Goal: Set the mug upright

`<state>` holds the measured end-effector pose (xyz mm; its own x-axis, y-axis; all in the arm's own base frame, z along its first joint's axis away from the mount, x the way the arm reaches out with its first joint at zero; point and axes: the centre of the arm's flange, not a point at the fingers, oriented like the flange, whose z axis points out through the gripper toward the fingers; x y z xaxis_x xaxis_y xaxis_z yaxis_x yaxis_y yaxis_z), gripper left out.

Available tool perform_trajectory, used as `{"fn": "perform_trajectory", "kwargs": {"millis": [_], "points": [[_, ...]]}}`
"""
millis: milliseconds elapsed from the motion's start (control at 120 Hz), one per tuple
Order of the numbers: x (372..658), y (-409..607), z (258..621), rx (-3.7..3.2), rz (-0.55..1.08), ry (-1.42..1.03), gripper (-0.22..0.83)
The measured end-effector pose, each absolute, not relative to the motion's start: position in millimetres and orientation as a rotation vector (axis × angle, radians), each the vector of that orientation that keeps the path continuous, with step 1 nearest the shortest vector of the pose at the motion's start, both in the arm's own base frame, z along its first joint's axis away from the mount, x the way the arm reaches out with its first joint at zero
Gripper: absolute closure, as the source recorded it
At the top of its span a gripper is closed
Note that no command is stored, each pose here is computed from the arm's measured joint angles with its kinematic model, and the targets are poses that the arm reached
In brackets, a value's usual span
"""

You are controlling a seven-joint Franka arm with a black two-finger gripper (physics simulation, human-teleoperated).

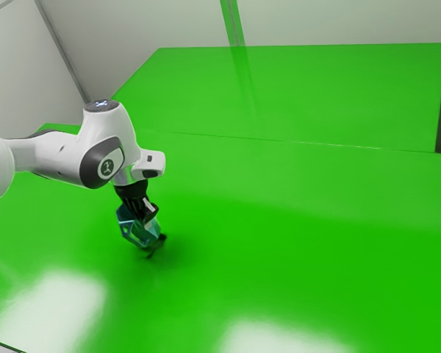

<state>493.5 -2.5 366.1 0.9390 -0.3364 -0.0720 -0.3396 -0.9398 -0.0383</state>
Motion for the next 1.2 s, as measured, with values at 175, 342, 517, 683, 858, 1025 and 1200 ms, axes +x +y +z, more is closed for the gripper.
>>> {"fn": "perform_trajectory", "kwargs": {"millis": [175,342,517,683,858,1025,1200], "points": [[493.7,-3.3,356.3,-3.049,0.141,0.505,0.79],[493.8,-4.2,350.1,-3.051,0.162,0.486,0.79],[494.3,-4.0,347.3,-3.053,0.168,0.468,0.79],[494.4,-3.8,346.8,-3.059,0.166,0.455,0.67],[494.7,-4.2,350.2,-3.067,0.153,0.447,0.48],[494.8,-7.2,372.2,-3.072,0.082,0.446,0.23],[492.3,-13.7,398.9,-3.075,0.012,0.457,0.11]]}}
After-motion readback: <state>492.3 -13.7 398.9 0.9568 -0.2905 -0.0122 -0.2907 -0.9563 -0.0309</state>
